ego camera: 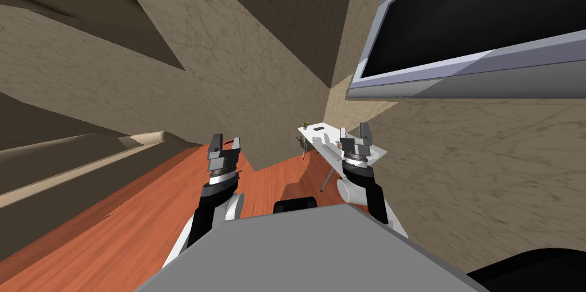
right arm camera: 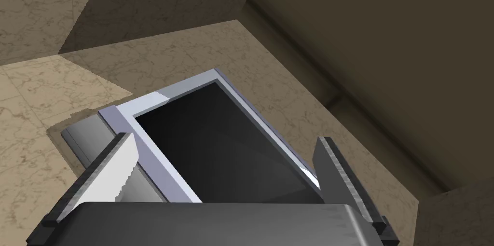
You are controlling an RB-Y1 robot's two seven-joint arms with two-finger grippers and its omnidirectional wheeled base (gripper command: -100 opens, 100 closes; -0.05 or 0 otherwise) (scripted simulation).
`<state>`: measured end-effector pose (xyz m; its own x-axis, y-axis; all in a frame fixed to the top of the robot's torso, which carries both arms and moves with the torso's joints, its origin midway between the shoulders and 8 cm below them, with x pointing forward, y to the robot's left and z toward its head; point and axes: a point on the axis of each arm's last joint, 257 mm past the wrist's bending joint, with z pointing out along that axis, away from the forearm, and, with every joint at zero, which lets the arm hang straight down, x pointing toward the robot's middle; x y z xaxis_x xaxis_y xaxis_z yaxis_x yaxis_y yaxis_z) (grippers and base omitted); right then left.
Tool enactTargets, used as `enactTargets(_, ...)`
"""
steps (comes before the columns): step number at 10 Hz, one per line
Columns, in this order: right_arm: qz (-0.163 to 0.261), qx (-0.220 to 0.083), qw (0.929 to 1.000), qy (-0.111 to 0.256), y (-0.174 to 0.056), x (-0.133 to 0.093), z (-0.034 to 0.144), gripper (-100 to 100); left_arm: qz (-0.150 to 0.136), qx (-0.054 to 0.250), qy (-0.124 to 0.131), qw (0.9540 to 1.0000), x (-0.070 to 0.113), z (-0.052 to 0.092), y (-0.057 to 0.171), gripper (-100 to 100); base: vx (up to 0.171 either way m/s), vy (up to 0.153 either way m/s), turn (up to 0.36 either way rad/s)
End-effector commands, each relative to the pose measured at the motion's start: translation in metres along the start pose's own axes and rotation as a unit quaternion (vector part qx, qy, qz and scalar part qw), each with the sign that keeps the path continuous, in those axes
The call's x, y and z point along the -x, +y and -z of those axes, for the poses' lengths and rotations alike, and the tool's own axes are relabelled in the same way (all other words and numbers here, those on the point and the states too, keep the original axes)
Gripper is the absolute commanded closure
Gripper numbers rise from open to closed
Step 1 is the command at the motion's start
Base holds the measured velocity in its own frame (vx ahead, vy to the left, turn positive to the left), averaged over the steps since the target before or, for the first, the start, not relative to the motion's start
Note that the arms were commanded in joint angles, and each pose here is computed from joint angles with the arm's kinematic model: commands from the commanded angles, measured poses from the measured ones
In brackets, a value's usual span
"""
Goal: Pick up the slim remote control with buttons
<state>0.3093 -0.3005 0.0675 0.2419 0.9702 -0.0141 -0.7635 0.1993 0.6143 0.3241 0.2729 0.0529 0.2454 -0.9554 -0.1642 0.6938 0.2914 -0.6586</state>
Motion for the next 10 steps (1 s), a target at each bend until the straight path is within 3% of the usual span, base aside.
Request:
enactTargets(1, 0.006, 0.002, 0.9998, 0.018, 0.001, -0.004, -0.002, -100, 0.000, 0.000, 0.000, 1.0000, 0.000, 0.000, 0.000, 0, -0.012, 0.019, -0.002)
enactTargets(6, 0.043, 0.012, 0.9948, 0.091, -0.002, -0.015, -0.013, -100, 0.000, 0.000, 0.000, 1.0000, 0.000, 0.000, 0.000, 0, -0.036, 0.070, -0.002)
enactTargets(10, 0.084, 0.007, 0.9838, 0.158, -0.020, -0.021, -0.019, -100, 0.000, 0.000, 0.000, 1.0000, 0.000, 0.000, 0.000, 0, -0.030, 0.087, 0.013)
